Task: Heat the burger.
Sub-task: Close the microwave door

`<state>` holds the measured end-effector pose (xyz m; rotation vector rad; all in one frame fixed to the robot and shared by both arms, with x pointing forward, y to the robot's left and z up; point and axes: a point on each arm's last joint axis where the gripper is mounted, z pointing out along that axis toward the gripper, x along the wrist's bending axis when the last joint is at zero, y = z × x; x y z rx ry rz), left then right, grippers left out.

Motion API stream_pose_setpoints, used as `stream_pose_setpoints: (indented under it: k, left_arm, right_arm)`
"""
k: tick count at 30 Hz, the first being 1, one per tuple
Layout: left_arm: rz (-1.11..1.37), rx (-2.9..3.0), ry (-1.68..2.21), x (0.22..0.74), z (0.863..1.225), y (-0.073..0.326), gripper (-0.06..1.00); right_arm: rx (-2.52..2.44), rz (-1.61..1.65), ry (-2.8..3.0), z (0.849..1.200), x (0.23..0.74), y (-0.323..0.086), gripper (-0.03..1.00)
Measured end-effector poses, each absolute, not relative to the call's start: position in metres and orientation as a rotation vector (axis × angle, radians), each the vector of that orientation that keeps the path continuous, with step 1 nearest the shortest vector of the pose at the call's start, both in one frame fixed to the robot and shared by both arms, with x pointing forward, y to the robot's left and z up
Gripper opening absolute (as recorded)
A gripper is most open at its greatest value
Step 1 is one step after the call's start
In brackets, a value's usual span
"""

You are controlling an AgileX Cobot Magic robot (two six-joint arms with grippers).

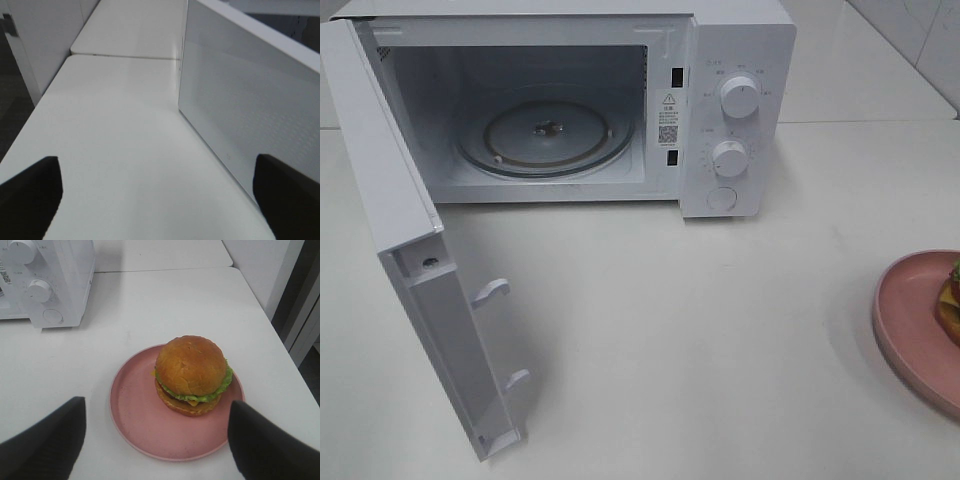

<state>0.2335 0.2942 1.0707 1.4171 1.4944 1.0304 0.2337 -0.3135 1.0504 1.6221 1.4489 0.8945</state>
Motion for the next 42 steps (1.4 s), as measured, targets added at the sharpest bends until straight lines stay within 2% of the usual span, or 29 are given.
stream_pose_setpoints:
  k: [1,2,3,4,5,8,10,11,12,13,14,16,25,34,42]
  left_arm:
    - [1.034,1.411,1.492,0.236,1.072,0.294,0.91]
    - [1.034,1.407,1.493,0.241,1.075,0.295,0.83]
    - [1.034,1.407,1.493,0.241,1.075,0.295,0.83]
    - [1.034,1.406,1.494,0.244,1.076,0.296,0.78]
    - [1.03,1.404,1.502,0.251,1.078,0.296,0.68]
    - [1.029,1.402,1.506,0.259,1.08,0.298,0.62]
    - [1.032,1.395,1.508,0.271,1.084,0.299,0.39]
    - [1.032,1.395,1.508,0.271,1.084,0.299,0.39]
    - [1.032,1.394,1.509,0.275,1.085,0.3,0.32]
    - [1.028,1.394,1.517,0.285,1.086,0.301,0.19]
    - [1.028,1.394,1.517,0.285,1.086,0.301,0.19]
    - [1.028,1.391,1.525,0.299,1.084,0.303,0.03]
    - [1.093,1.313,1.483,0.329,1.063,0.308,0.0]
    - [1.162,1.243,1.448,0.35,1.024,0.313,0.0]
    - [1.21,1.181,1.408,0.361,1.018,0.316,0.0]
  right_arm:
    - [1.622,0.895,1.449,1.05,0.234,-0.314,0.76]
    - [1.622,0.895,1.449,1.05,0.234,-0.314,0.76]
    - [1.622,0.895,1.449,1.05,0.234,-0.314,0.76]
    - [1.622,0.895,1.449,1.05,0.234,-0.314,0.76]
    - [1.622,0.895,1.449,1.05,0.234,-0.314,0.76]
    - [1.622,0.895,1.449,1.05,0.234,-0.314,0.76]
    - [1.622,0.895,1.449,1.05,0.234,-0.314,0.76]
    - [1.622,0.895,1.449,1.05,0.234,-0.314,0.76]
    - [1.622,0.895,1.449,1.05,0.234,-0.314,0.76]
    - [1.622,0.895,1.449,1.05,0.234,-0.314,0.76]
    - [1.622,0.895,1.449,1.05,0.234,-0.314,0.76]
    - [1.622,0.895,1.449,1.05,0.234,-0.314,0.76]
    - [1.622,0.895,1.449,1.05,0.234,-0.314,0.76]
    - [1.622,0.895,1.449,1.05,0.234,-0.314,0.76]
    - [1.622,0.895,1.449,1.05,0.234,-0.314,0.76]
